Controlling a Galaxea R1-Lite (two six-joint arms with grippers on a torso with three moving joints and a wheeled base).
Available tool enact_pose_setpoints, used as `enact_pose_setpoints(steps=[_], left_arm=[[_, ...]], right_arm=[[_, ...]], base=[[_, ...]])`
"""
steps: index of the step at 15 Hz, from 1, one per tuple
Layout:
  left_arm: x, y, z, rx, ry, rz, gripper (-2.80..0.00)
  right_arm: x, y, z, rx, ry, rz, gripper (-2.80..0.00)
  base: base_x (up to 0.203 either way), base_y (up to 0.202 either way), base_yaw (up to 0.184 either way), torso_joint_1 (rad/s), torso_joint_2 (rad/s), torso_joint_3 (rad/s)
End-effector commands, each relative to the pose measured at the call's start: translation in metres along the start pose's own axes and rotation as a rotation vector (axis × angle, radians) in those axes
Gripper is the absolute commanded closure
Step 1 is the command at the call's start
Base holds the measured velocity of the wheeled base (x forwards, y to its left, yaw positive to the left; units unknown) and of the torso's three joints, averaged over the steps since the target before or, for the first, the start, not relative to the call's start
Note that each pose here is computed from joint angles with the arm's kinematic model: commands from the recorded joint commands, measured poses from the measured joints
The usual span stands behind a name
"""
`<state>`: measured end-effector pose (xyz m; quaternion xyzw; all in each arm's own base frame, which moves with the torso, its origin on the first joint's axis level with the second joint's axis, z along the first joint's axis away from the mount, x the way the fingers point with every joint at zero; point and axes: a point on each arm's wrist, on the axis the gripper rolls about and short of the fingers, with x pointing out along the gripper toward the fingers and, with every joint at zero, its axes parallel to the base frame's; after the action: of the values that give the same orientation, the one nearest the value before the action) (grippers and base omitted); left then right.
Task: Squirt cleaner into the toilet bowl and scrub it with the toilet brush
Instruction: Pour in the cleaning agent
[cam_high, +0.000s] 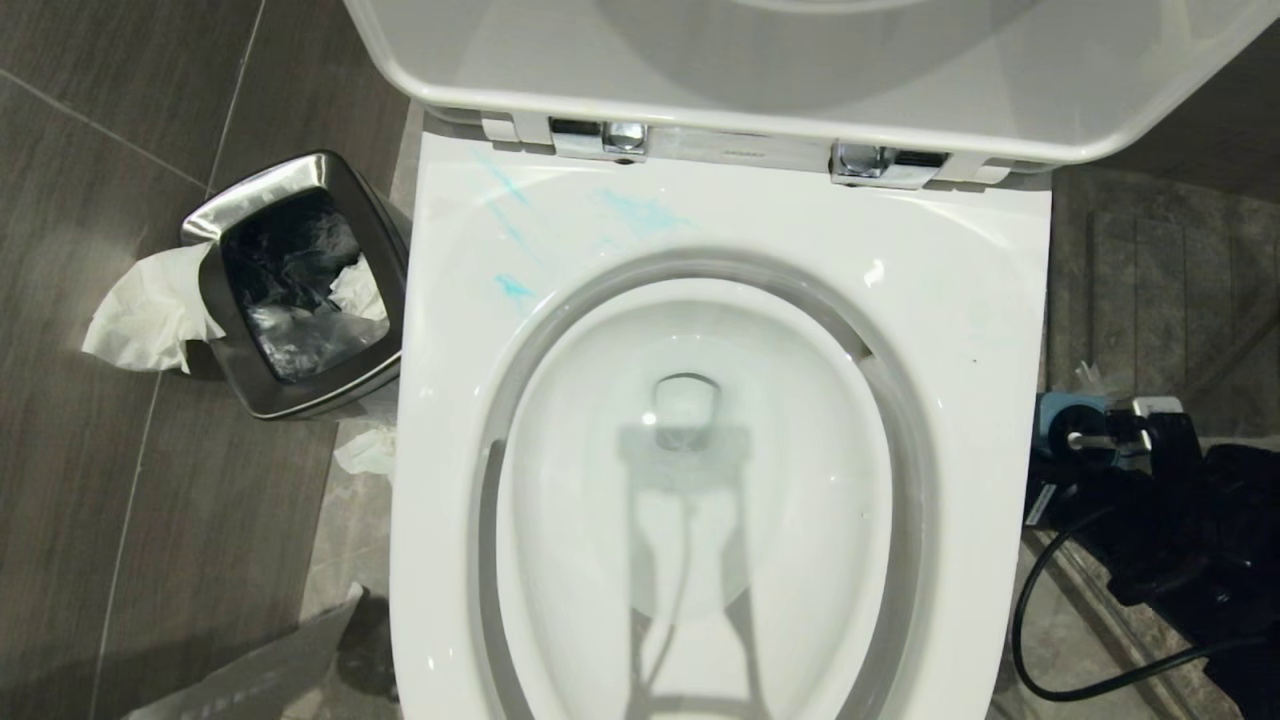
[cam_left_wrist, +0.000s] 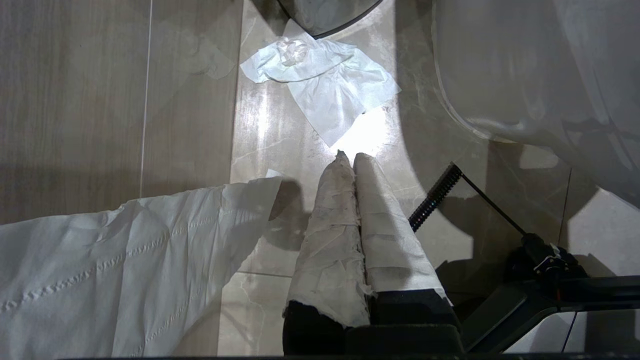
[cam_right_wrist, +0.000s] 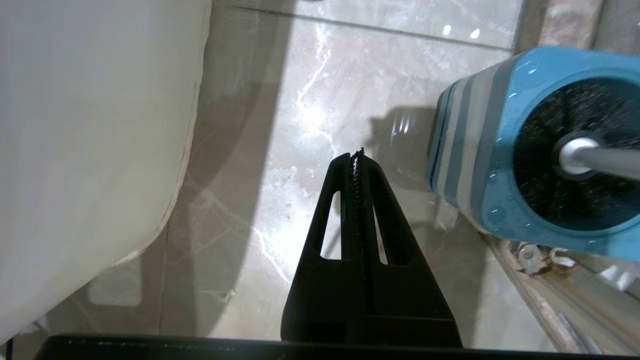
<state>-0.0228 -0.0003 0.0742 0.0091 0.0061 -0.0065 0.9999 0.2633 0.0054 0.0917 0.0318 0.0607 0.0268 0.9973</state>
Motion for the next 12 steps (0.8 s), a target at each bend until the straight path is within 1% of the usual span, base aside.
enact_pose_setpoints(steps=[1, 2, 4, 6, 9, 10, 12], left_arm=[[0.000, 0.000, 0.000, 0.000, 0.003, -0.001, 0.00], [0.000, 0.000, 0.000, 0.000, 0.002, 0.001, 0.00], [0.000, 0.000, 0.000, 0.000, 0.002, 0.001, 0.00], [0.000, 0.000, 0.000, 0.000, 0.002, 0.000, 0.00], [0.000, 0.000, 0.000, 0.000, 0.002, -0.001, 0.00], [0.000, 0.000, 0.000, 0.000, 0.001, 0.001, 0.00], [0.000, 0.000, 0.000, 0.000, 0.002, 0.000, 0.00]], right_arm=[[0.001, 0.001, 0.001, -0.002, -0.011, 0.005, 0.00], [-0.002, 0.002, 0.000, 0.002, -0.006, 0.008, 0.00], [-0.003, 0.002, 0.001, 0.045, -0.009, 0.008, 0.00], [-0.001, 0.001, 0.002, 0.047, -0.013, 0.004, 0.00], [0.005, 0.001, -0.008, 0.047, 0.024, 0.003, 0.00], [0.008, 0.001, -0.008, 0.047, 0.023, 0.003, -2.80], [0.012, 0.001, -0.014, 0.045, 0.040, 0.005, -2.80]], base=[[0.000, 0.000, 0.000, 0.000, 0.00, 0.000], [0.000, 0.000, 0.000, 0.000, 0.00, 0.000], [0.000, 0.000, 0.000, 0.000, 0.00, 0.000], [0.000, 0.000, 0.000, 0.000, 0.00, 0.000], [0.000, 0.000, 0.000, 0.000, 0.00, 0.000], [0.000, 0.000, 0.000, 0.000, 0.00, 0.000], [0.000, 0.000, 0.000, 0.000, 0.00, 0.000]])
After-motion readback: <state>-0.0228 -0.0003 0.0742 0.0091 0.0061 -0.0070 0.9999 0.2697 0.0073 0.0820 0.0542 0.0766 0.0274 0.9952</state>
